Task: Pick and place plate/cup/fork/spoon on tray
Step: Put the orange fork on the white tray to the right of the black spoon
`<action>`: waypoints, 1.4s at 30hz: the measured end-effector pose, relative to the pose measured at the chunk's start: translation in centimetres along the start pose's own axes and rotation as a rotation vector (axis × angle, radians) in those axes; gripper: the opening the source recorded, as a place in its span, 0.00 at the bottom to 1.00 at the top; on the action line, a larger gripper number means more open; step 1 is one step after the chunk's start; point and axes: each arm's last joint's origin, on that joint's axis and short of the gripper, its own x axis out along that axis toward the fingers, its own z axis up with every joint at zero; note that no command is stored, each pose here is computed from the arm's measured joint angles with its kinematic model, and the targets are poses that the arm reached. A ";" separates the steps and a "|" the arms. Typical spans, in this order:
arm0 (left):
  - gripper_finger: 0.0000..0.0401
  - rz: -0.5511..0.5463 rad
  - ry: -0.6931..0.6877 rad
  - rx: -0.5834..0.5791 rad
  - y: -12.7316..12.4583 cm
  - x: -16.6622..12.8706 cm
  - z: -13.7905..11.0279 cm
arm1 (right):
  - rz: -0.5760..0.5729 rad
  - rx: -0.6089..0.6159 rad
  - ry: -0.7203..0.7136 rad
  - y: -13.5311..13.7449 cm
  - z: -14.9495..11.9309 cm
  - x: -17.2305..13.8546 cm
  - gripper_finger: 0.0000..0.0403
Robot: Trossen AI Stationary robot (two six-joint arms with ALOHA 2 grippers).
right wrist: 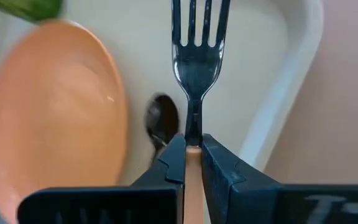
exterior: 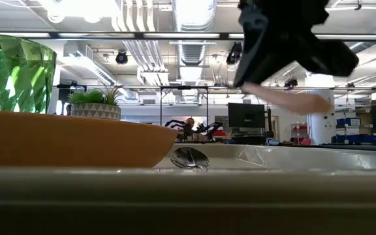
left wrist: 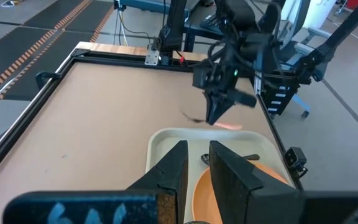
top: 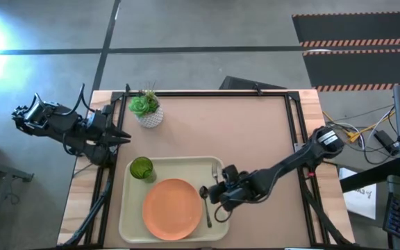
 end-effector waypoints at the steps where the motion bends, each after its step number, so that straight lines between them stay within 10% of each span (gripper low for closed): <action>1: 0.12 0.000 0.000 0.000 0.0 0.0 0.0 | -0.015 0.005 0.014 -0.1 -0.3 0.5 0.04; 17: 0.12 0.002 0.006 0.002 0.0 0.2 0.0 | 0.135 0.178 0.118 1.2 -4.7 9.0 0.03; 42: 0.12 0.002 0.008 0.002 -0.1 0.2 0.0 | 0.007 0.255 0.053 0.0 -4.2 8.1 0.03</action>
